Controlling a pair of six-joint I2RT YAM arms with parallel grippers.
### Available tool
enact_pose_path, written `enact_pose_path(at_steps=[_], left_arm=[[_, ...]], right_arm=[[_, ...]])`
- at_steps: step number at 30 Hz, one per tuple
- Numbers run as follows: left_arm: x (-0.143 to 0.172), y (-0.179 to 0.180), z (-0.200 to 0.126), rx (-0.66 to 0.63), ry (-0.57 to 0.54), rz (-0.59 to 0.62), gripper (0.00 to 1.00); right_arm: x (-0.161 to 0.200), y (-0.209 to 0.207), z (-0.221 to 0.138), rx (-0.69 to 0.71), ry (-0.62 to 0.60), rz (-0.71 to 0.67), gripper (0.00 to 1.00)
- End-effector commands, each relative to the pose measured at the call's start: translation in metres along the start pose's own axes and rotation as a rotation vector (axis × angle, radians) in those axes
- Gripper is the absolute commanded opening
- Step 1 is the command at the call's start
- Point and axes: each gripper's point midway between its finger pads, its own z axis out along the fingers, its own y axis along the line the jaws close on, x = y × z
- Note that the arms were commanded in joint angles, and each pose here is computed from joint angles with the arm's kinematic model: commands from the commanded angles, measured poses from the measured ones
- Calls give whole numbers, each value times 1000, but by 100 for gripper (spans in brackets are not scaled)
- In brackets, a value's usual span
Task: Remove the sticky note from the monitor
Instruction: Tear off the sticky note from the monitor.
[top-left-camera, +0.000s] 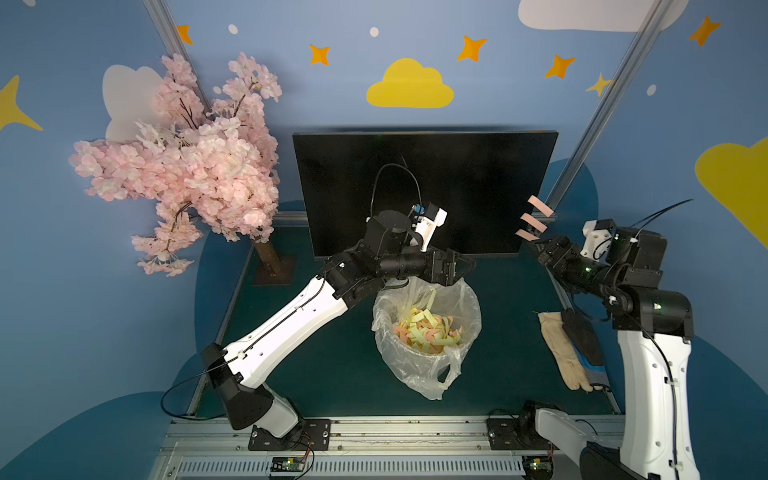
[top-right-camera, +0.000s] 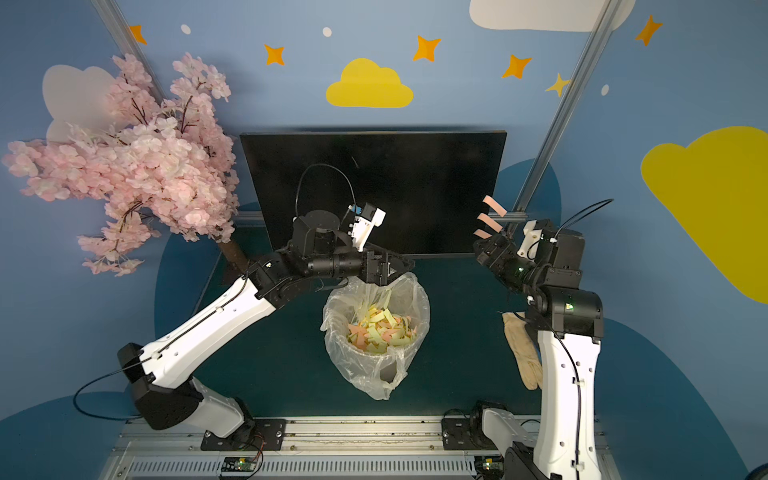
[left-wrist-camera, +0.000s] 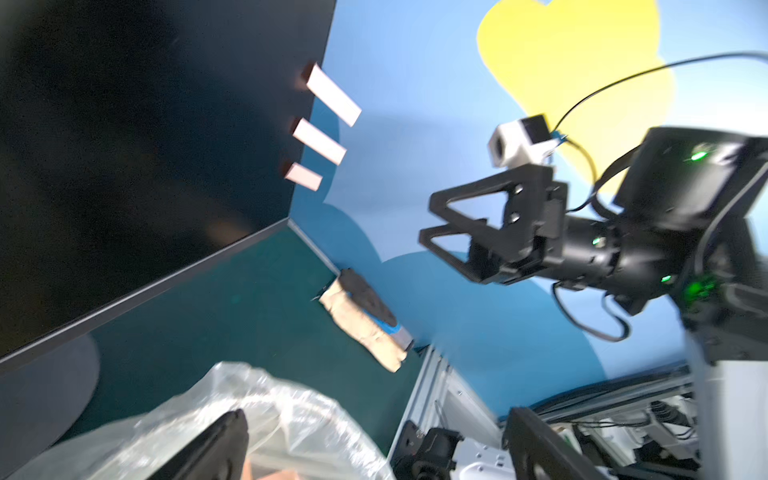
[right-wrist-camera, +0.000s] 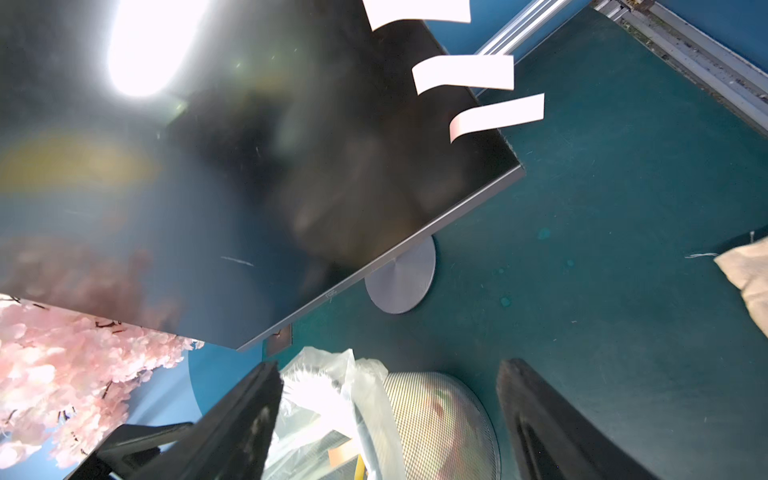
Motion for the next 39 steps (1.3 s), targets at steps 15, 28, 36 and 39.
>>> enact_pose_path(at_steps=[15,28,36,39], left_arm=[[-25,-34,59,299,8,-99,100],[-29,-26,71,335,16,-130,100],[-36,-29,75,365,17,-138,100],[-36,-29,75,368,17,-137,100]], right_arm=[[-82,-52,21,-37,-175,306,84],[-135,-43,44,-235,-241,338,72],[-128,-25,73,-239,-156,272,65],[-125,-18,78,-230,-136,239,63]])
